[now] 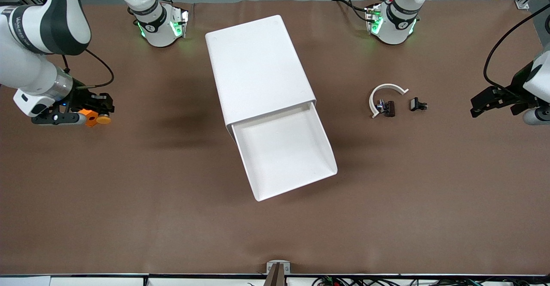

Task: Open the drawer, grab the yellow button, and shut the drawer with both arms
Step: 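Carry the orange button beside the orange button box with the right gripper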

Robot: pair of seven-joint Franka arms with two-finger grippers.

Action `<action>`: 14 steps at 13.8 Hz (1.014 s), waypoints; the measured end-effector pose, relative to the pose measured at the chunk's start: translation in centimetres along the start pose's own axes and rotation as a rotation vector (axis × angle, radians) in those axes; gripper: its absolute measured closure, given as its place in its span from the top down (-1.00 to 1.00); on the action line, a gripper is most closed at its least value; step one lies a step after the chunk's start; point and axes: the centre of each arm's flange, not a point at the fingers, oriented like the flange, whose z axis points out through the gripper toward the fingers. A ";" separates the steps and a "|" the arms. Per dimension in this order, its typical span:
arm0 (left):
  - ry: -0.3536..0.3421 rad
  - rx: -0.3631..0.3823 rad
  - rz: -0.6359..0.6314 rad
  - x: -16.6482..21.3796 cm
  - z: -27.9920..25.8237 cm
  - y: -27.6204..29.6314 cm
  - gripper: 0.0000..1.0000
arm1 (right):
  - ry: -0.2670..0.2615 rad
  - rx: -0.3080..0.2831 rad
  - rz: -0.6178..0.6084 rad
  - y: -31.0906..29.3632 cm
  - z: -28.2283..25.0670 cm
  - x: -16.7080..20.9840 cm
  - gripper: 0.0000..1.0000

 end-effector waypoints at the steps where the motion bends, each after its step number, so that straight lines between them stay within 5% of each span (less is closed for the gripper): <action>1: 0.000 0.000 0.000 0.0 0.0 0.0 1.00 | 0.008 -0.001 -0.017 1.4 1.3 -0.5 -0.15; 6: 0.000 0.000 0.002 0.0 0.0 0.1 1.00 | 0.022 -0.031 -0.055 4.8 7.3 -3.1 -0.15; 14: -0.001 0.000 0.007 0.0 0.0 0.4 1.00 | -0.034 -0.010 -0.017 7.3 15.1 -5.1 -0.15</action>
